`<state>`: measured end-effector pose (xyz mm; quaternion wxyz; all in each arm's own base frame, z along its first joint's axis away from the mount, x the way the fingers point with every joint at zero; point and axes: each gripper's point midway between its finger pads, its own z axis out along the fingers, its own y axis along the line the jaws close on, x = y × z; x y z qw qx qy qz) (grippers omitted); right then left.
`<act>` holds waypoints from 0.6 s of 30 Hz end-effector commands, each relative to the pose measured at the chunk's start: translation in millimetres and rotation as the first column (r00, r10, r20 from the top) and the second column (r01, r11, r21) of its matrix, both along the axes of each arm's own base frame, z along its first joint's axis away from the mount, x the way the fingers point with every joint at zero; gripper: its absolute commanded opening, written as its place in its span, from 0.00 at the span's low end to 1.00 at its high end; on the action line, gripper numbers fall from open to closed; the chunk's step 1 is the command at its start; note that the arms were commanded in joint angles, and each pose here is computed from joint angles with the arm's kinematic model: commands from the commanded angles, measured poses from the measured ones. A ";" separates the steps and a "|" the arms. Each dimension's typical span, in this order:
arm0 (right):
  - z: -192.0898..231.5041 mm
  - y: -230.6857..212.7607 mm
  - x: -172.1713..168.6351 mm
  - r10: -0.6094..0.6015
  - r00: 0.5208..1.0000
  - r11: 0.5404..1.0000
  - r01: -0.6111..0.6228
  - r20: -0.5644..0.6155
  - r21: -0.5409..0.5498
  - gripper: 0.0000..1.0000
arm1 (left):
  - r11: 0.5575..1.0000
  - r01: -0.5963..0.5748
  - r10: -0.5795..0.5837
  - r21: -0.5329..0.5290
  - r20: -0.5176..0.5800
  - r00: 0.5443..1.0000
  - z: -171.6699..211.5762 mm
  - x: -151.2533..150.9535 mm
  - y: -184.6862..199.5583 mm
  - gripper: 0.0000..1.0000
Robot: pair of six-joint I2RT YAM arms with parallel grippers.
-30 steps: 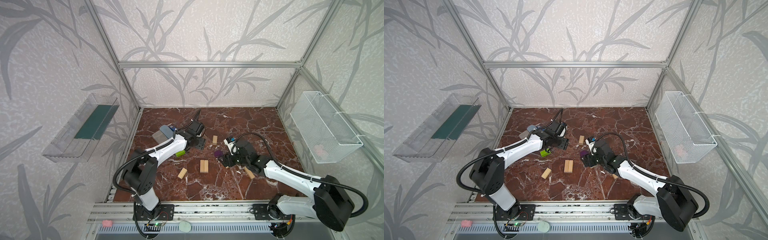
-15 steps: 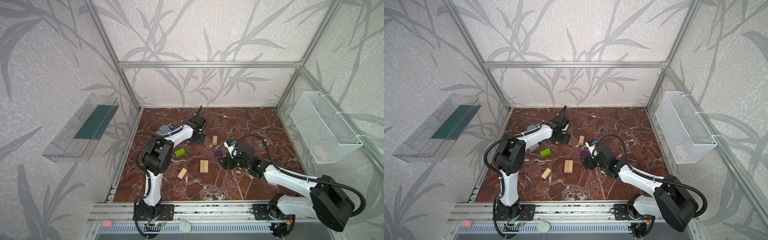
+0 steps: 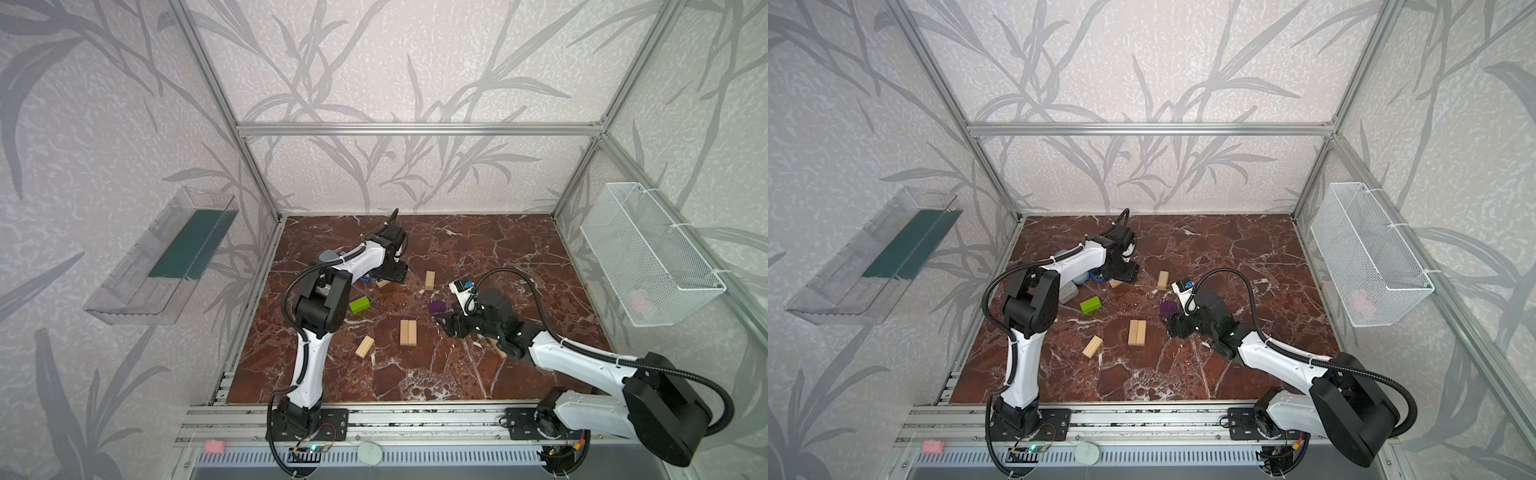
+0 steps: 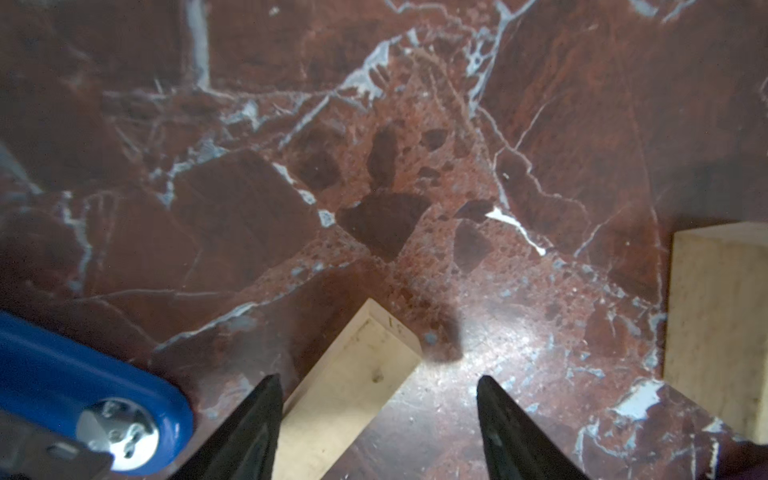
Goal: Build the wood block tower
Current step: 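Reach the left gripper to a far wooden block and grasp it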
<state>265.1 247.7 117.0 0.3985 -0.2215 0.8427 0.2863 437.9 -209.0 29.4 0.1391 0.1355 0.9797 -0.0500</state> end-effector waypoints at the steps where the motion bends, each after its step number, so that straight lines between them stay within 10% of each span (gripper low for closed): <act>1: 10.0 -0.1 3.4 -0.008 0.999 1.000 0.008 0.035 0.024 0.79 | 1.000 0.011 -0.012 -0.016 -0.062 0.998 -6.0 -8.2 -3.6 0.72; 18: 6.9 -0.9 5.5 -0.016 1.000 1.000 0.016 0.025 0.005 0.79 | 0.994 -0.091 0.093 0.058 -0.027 0.995 -8.7 -11.3 4.2 0.45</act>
